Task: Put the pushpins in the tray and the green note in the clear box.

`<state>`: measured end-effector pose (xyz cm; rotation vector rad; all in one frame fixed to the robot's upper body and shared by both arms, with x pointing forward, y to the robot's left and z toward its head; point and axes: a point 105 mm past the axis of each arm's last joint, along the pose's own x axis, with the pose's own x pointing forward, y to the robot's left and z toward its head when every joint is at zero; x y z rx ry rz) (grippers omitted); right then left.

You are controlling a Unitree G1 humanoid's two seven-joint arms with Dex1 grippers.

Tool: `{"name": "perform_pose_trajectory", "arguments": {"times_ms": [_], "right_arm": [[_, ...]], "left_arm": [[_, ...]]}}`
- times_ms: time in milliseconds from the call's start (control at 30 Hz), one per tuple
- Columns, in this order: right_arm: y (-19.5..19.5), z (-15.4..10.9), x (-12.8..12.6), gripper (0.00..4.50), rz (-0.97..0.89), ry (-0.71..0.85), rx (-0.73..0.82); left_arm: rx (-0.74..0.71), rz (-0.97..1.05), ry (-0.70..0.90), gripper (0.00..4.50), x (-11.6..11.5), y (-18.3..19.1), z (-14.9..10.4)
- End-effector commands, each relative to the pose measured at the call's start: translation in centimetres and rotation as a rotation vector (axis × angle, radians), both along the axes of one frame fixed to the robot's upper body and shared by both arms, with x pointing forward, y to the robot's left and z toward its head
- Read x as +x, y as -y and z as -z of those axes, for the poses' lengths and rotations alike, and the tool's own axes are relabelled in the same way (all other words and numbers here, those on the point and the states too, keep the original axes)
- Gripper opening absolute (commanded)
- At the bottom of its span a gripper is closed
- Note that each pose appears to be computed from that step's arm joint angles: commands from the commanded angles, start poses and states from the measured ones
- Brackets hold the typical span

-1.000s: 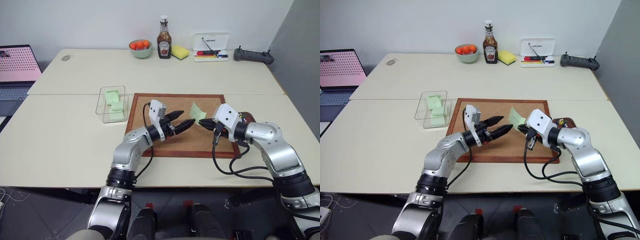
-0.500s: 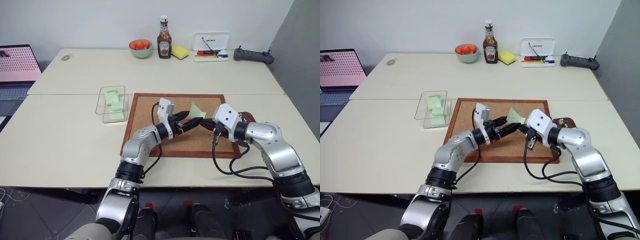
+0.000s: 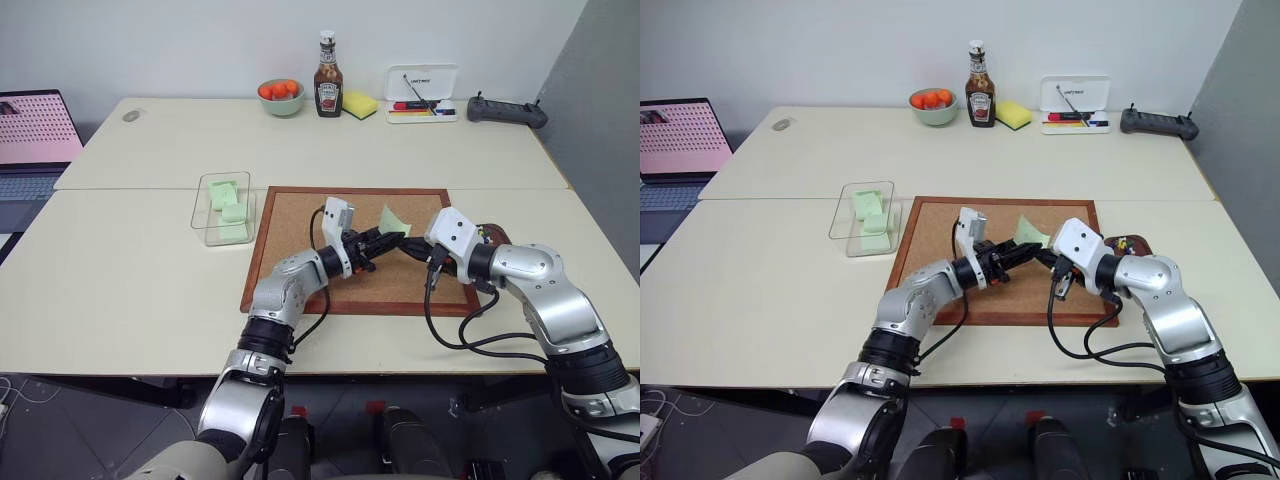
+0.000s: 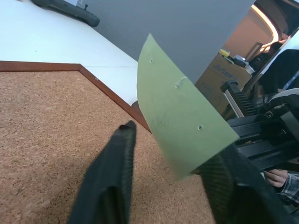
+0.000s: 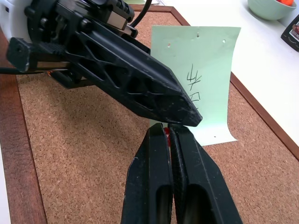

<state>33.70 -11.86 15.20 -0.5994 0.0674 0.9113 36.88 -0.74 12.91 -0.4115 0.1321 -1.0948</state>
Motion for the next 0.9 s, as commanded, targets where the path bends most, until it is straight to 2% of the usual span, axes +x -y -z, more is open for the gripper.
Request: {"name": "perform_pose_trajectory", "arguments": {"times_ms": [33, 167, 400, 900], "right_arm": [[-0.4, -1.7, -0.2, 0.0, -0.019, 0.061, 0.005], [-0.4, -1.7, -0.3, 0.0, -0.018, 0.062, 0.008], [-0.5, -2.0, -0.3, 0.0, -0.013, 0.072, 0.03], [-0.4, -3.7, 0.2, 0.0, 0.069, 0.067, 0.199]], "left_arm": [[-0.014, -0.01, 0.027, 0.65, 0.4, 0.5, -1.0], [-0.015, -0.025, 0.025, 0.05, 0.7, 0.5, -1.0], [-0.005, -0.045, 0.029, 0.05, 1.0, 0.5, -0.8], [0.05, -0.068, 0.086, 0.05, 1.2, 0.4, -0.4]]}}
